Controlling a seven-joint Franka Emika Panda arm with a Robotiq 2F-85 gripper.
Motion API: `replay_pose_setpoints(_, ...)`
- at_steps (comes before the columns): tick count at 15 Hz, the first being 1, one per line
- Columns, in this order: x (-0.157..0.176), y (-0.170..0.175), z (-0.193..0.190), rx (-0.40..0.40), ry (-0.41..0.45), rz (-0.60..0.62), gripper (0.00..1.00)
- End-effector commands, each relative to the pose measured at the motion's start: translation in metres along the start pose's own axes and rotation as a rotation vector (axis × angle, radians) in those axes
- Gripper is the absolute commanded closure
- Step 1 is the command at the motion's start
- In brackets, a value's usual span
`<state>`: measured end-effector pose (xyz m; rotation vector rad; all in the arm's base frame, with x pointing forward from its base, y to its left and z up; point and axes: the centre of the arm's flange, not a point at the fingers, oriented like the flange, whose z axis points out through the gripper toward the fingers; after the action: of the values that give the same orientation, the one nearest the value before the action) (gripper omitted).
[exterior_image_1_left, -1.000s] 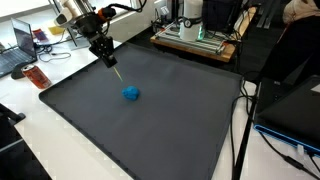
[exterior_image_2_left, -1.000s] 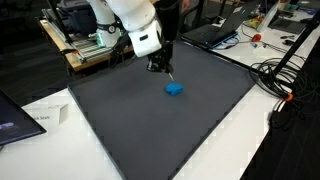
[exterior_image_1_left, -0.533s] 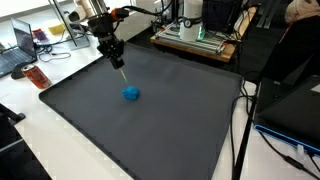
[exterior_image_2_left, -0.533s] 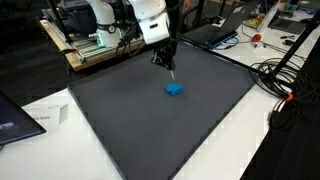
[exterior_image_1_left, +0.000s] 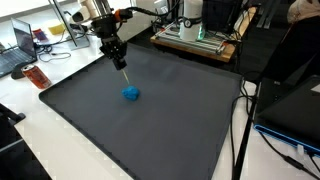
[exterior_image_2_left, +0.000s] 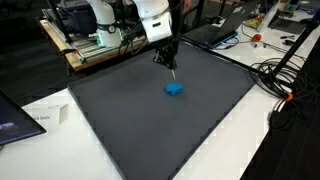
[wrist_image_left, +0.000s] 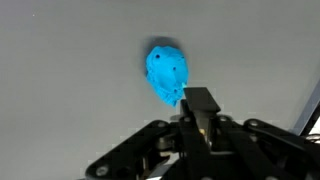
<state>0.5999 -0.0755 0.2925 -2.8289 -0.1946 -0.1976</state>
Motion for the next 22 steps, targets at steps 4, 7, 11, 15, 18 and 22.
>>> replay_pose_setpoints(4,0.007,-0.007,0.005,-0.094,0.027,0.046,0.97)
replay_pose_setpoints(7,0.009,-0.011,0.007,-0.138,0.011,0.060,0.97)
replay_pose_setpoints(11,0.011,-0.015,0.012,-0.178,-0.019,0.074,0.97)
replay_pose_setpoints(15,0.014,-0.018,0.016,-0.198,-0.019,0.086,0.97)
replay_pose_setpoints(18,0.016,-0.021,0.020,-0.196,-0.021,0.093,0.97)
replay_pose_setpoints(22,0.019,-0.024,0.024,-0.199,-0.015,0.099,0.97)
